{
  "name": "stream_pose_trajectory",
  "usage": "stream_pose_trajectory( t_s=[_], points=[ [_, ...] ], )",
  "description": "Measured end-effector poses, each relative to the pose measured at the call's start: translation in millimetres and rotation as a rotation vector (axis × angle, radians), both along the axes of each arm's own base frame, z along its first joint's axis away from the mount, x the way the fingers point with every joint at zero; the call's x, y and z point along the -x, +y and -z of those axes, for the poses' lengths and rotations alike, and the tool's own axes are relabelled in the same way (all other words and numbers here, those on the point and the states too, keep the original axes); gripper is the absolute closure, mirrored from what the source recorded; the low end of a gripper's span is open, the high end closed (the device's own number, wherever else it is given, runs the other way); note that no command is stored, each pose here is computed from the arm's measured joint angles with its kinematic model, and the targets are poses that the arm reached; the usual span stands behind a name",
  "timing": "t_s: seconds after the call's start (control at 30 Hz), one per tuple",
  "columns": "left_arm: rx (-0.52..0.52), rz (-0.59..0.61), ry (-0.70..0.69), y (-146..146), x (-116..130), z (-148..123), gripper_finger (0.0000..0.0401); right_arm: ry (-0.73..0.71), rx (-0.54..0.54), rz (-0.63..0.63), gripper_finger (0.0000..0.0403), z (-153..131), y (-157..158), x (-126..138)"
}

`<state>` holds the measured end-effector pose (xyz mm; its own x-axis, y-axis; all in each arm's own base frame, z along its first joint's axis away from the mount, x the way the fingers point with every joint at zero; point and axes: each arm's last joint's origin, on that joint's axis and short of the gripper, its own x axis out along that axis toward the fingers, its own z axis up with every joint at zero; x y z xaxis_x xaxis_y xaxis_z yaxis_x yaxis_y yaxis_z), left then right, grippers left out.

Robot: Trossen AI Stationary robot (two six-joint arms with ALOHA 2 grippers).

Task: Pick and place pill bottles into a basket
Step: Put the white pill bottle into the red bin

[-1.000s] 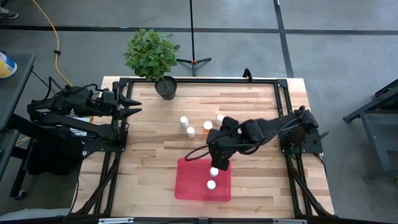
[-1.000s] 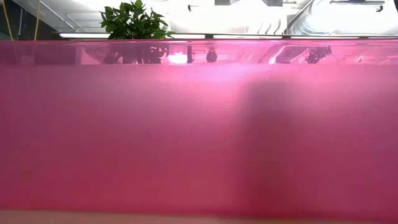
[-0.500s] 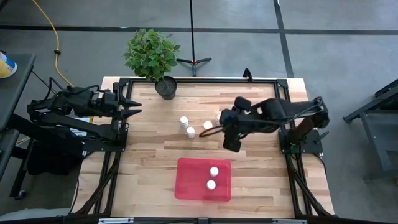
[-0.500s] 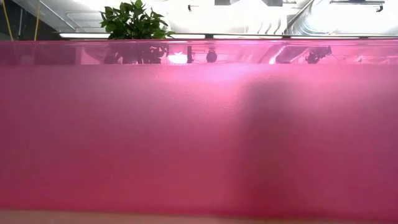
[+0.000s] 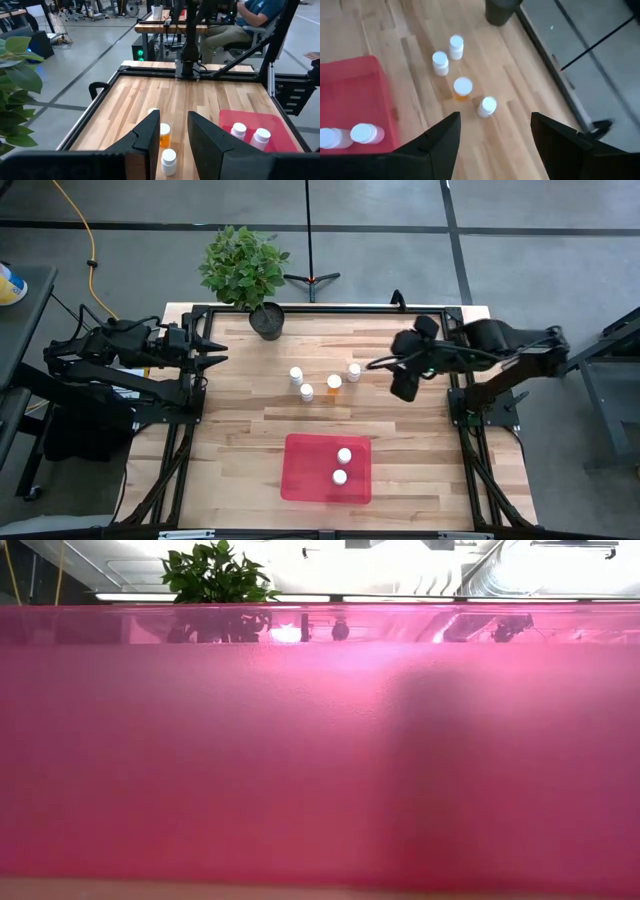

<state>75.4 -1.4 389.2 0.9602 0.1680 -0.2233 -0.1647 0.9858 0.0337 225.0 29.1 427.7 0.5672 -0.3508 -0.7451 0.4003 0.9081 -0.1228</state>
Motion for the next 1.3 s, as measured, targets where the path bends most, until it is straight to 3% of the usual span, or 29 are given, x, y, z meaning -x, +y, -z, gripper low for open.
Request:
stream_pose_trajectory(
  t_s=[0.3, 0.5, 0.9, 1.07, 1.3],
  points=[
    [0.011, -0.002, -0.026, -0.1, -0.5, -2.3, 0.0268, -0.242, -0.295, 0.024, 0.0171, 91.3, -22.2, 56.1],
    [0.049, -0.017, -0.034, 0.1, -0.5, -2.4, 0.0268, -0.293, -0.398, 0.024, 0.0171, 126.5, -28.7, 81.4],
    [0.063, -0.08, 0.008, 0.6, -8.6, 10.8, 0.0268, -0.429, -0.385, 0.022, 0.0171, 127.2, -34.5, 111.0],
    [-0.045, -0.195, 0.082, 3.7, -12.2, 17.2, 0.0268, -0.439, -0.377, 0.041, 0.0171, 126.7, -36.7, 112.2],
    [-0.112, -0.197, 0.142, 2.6, -24.1, 19.8, 0.0268, -0.443, -0.399, 0.1, 0.0171, 127.7, -40.5, 110.5]
  ],
)
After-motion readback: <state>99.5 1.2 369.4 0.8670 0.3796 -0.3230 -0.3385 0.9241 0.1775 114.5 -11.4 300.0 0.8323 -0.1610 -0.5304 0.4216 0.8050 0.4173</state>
